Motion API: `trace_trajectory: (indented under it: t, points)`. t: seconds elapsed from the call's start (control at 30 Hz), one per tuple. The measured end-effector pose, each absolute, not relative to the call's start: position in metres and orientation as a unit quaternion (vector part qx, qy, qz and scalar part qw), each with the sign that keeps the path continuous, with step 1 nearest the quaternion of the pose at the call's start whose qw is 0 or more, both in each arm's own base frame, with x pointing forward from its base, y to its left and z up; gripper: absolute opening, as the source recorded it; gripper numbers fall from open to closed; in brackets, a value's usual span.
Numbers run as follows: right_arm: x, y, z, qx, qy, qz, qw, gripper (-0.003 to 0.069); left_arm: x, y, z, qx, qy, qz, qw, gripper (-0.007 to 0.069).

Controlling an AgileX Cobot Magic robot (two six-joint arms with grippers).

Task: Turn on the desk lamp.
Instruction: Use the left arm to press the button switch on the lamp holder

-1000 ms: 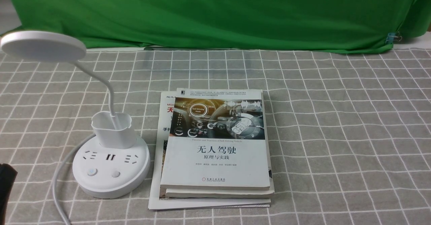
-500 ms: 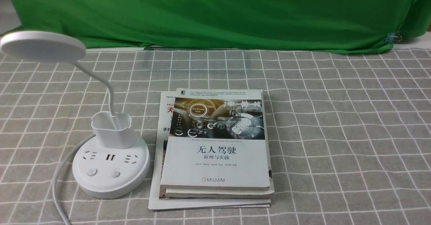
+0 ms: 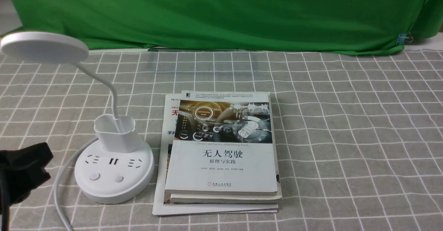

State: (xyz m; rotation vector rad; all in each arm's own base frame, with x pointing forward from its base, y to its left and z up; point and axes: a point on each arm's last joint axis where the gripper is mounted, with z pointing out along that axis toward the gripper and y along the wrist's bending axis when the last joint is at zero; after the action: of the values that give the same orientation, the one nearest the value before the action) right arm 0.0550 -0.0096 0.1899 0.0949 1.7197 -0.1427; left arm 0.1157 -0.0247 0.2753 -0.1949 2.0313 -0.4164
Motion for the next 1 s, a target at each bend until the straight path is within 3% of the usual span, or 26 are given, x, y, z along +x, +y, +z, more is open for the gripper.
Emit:
trace_trajectory:
  t: [0.5, 0.77, 1.0]
  points:
    - [0.055, -0.010, 0.190, 0.041, 0.757, -0.063, 0.649, 0.0245, 0.143, -0.029, 0.258, -0.092, 0.867, -0.164, 0.462, 0.0019]
    - [0.055, -0.010, 0.190, 0.041, 0.757, -0.063, 0.649, 0.0245, 0.174, -0.038, 0.236, -0.045, 0.936, -0.125, 0.326, 0.0019]
    - [0.055, -0.010, 0.190, 0.041, 0.757, -0.063, 0.649, 0.0245, 0.215, -0.049, 0.237, 0.025, 0.956, -0.104, 0.274, 0.0019]
